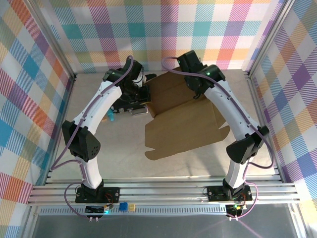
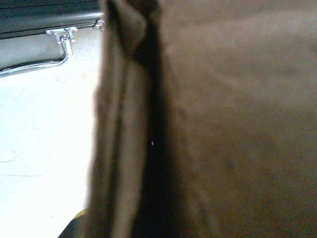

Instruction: Fold the paper box

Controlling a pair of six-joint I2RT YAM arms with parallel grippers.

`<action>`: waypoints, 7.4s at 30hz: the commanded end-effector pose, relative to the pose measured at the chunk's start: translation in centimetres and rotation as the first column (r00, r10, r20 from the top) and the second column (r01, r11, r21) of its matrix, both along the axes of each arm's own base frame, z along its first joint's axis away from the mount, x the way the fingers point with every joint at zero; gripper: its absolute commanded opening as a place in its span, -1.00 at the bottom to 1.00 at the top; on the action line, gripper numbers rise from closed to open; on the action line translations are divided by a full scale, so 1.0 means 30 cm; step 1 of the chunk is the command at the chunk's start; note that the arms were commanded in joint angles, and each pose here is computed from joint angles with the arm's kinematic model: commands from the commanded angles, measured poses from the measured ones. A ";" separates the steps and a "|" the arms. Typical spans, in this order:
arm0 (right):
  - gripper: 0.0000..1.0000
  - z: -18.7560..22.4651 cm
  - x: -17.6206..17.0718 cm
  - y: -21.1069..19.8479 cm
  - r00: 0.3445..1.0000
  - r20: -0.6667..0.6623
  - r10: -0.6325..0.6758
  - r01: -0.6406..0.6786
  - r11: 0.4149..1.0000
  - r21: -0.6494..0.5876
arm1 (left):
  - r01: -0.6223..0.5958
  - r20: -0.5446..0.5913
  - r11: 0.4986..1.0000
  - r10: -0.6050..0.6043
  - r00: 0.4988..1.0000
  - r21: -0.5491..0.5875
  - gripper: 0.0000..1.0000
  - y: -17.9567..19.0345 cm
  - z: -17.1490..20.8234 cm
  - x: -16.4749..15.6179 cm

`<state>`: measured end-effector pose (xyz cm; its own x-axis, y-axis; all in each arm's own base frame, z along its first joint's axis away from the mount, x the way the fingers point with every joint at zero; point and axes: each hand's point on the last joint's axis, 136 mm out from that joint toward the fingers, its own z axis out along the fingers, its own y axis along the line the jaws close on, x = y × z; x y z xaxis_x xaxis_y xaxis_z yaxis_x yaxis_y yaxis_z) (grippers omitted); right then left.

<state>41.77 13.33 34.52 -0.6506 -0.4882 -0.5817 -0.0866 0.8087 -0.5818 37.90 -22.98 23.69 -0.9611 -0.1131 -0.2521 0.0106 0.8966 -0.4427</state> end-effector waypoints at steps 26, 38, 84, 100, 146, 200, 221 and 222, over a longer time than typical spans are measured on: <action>-0.07 0.019 -0.078 -0.077 0.990 -0.131 -0.051 0.088 0.951 0.297 | -0.038 -0.036 0.994 0.042 0.998 0.102 -1.00 0.064 0.005 -0.010; -0.11 -0.053 -0.110 -0.106 0.980 -0.191 -0.059 0.109 0.959 0.260 | -0.033 -0.038 0.994 0.037 0.999 0.101 -1.00 0.059 0.007 -0.006; -0.72 -0.168 -0.116 -0.007 0.971 -0.232 0.065 0.035 0.915 0.402 | -0.019 -0.069 0.998 0.024 0.997 0.062 -1.00 0.039 0.000 -0.003; 0.24 0.049 -0.205 -0.021 0.957 -0.142 0.254 -0.053 0.632 0.773 | -0.017 -0.091 0.999 0.021 0.996 0.047 -1.00 0.037 -0.021 0.013; -1.00 -0.220 0.010 -0.170 0.984 -0.148 -0.102 0.139 0.952 0.271 | 0.018 -0.101 0.999 -0.015 0.995 0.029 -1.00 0.028 0.000 -0.010; -1.00 -0.147 0.081 -0.150 0.982 -0.113 -0.154 0.175 0.964 0.203 | 0.030 -0.121 0.999 -0.025 0.992 0.043 -1.00 0.036 -0.008 -0.026; -1.00 -0.078 -0.069 -0.121 0.942 -0.118 -0.316 0.333 0.924 0.186 | -0.060 -0.007 0.944 0.066 0.998 0.323 -1.00 0.171 -0.041 0.033; -1.00 -0.082 -0.073 -0.116 0.939 -0.123 -0.320 0.338 0.923 0.182 | -0.070 0.009 0.938 0.071 0.997 0.338 -1.00 0.176 -0.040 0.039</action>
<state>40.38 12.60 31.67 -0.7936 -0.1848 -0.5797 0.0299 0.9398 -0.3404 38.94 -20.80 22.81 -0.9650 -0.0719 -0.2522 -0.0021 0.9638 -0.2668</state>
